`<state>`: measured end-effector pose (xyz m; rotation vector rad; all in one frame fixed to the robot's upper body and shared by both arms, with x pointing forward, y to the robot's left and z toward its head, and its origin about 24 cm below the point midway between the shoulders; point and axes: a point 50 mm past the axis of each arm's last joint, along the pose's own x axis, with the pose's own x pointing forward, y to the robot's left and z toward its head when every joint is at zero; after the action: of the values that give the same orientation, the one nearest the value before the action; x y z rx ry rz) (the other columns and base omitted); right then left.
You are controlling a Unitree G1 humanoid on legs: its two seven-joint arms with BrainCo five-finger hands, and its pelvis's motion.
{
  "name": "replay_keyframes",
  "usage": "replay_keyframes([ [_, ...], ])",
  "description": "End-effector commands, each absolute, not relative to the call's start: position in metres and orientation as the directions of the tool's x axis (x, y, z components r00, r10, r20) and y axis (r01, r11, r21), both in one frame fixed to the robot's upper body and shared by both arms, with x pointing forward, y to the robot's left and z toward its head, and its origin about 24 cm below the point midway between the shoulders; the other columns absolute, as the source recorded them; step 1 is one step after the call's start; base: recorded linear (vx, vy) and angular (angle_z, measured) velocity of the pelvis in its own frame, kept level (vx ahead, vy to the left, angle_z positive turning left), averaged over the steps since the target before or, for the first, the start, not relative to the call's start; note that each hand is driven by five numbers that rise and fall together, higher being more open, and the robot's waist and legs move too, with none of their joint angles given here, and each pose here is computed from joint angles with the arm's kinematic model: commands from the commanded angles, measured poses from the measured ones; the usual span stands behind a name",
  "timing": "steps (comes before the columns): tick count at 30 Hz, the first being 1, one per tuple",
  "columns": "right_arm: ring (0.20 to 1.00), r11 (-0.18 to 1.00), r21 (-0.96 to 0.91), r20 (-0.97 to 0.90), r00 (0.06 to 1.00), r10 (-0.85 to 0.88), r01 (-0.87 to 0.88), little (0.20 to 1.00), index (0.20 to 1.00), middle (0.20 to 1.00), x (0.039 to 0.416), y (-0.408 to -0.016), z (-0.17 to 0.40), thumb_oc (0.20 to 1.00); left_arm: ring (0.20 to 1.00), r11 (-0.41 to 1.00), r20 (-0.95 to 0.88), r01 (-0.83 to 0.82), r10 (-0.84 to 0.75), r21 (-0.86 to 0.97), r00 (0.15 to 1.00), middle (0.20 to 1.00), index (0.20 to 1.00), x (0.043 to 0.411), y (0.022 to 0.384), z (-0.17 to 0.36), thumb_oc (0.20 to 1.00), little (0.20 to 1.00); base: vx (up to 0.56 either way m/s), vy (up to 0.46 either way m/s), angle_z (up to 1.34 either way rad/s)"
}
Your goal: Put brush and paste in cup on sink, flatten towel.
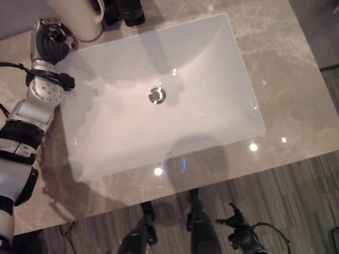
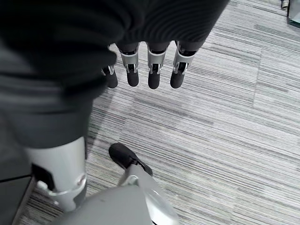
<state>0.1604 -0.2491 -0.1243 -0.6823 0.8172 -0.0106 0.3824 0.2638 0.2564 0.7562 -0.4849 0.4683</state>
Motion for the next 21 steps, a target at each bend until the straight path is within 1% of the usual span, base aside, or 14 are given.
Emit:
replay_keyframes([
  [1, 1.000, 0.788, -0.565, -0.697, 0.652, -0.298, -0.245, 1.000, 1.000, 1.000, 0.141, -0.256, -0.130, 1.000, 0.200, 0.577, 0.447, -0.560, 0.342, 0.594, 0.827, 0.200, 0.200, 0.375, 0.297, 0.216, 0.200, 0.200, 0.04, -0.009, 0.10],
  [5, 1.000, 0.783, -0.563, -0.719, 0.624, -0.306, -0.265, 1.000, 1.000, 1.000, 0.133, -0.261, -0.133, 1.000, 0.200, 0.558, 0.396, -0.584, 0.430, 0.590, 0.811, 0.200, 0.200, 0.358, 0.326, 0.192, 0.200, 0.200, 0.02, -0.007, 0.04],
  [8, 1.000, 0.779, -0.565, -0.726, 0.613, -0.312, -0.272, 1.000, 1.000, 1.000, 0.128, -0.264, -0.134, 1.000, 0.200, 0.555, 0.402, -0.604, 0.453, 0.572, 0.796, 0.200, 0.200, 0.350, 0.333, 0.188, 0.200, 0.200, 0.00, -0.007, 0.05],
  [12, 1.000, 0.781, -0.553, -0.747, 0.587, -0.311, -0.290, 1.000, 1.000, 1.000, 0.121, -0.265, -0.137, 1.000, 0.200, 0.578, 0.427, -0.616, 0.444, 0.536, 0.788, 0.200, 0.200, 0.334, 0.337, 0.180, 0.200, 0.200, -0.01, -0.010, 0.18],
  [14, 1.000, 0.785, -0.548, -0.758, 0.569, -0.319, -0.289, 1.000, 1.000, 1.000, 0.117, -0.265, -0.138, 1.000, 0.200, 0.615, 0.451, -0.622, 0.434, 0.484, 0.780, 0.200, 0.200, 0.320, 0.334, 0.171, 0.200, 0.200, 0.00, 0.003, 0.26],
  [16, 1.000, 0.792, -0.531, -0.778, 0.544, -0.314, -0.302, 1.000, 1.000, 1.000, 0.109, -0.264, -0.142, 1.000, 0.200, 0.664, 0.432, -0.607, 0.437, 0.436, 0.789, 0.200, 0.200, 0.298, 0.335, 0.149, 0.200, 0.200, 0.04, 0.008, 0.26],
  [17, 1.000, 0.791, -0.531, -0.778, 0.544, -0.313, -0.304, 1.000, 1.000, 1.000, 0.109, -0.264, -0.142, 1.000, 0.200, 0.663, 0.431, -0.608, 0.439, 0.436, 0.788, 0.200, 0.200, 0.297, 0.336, 0.149, 0.200, 0.200, 0.02, 0.015, 0.21],
  [19, 1.000, 0.803, -0.517, -0.791, 0.525, -0.314, -0.297, 1.000, 1.000, 1.000, 0.105, -0.263, -0.144, 1.000, 0.200, 0.725, 0.408, -0.597, 0.457, 0.344, 0.790, 0.200, 0.200, 0.275, 0.332, 0.127, 0.200, 0.200, 0.03, 0.038, 0.19],
  [20, 1.000, 0.806, -0.511, -0.798, 0.513, -0.315, -0.299, 1.000, 1.000, 1.000, 0.101, -0.263, -0.145, 1.000, 0.200, 0.753, 0.394, -0.585, 0.461, 0.301, 0.795, 0.200, 0.200, 0.268, 0.329, 0.121, 0.200, 0.200, 0.03, 0.037, 0.10],
  [21, 1.000, 0.806, -0.511, -0.798, 0.513, -0.315, -0.300, 1.000, 1.000, 1.000, 0.101, -0.263, -0.145, 1.000, 0.200, 0.753, 0.393, -0.586, 0.462, 0.301, 0.795, 0.200, 0.200, 0.267, 0.330, 0.120, 0.200, 0.200, 0.00, 0.034, 0.04],
])
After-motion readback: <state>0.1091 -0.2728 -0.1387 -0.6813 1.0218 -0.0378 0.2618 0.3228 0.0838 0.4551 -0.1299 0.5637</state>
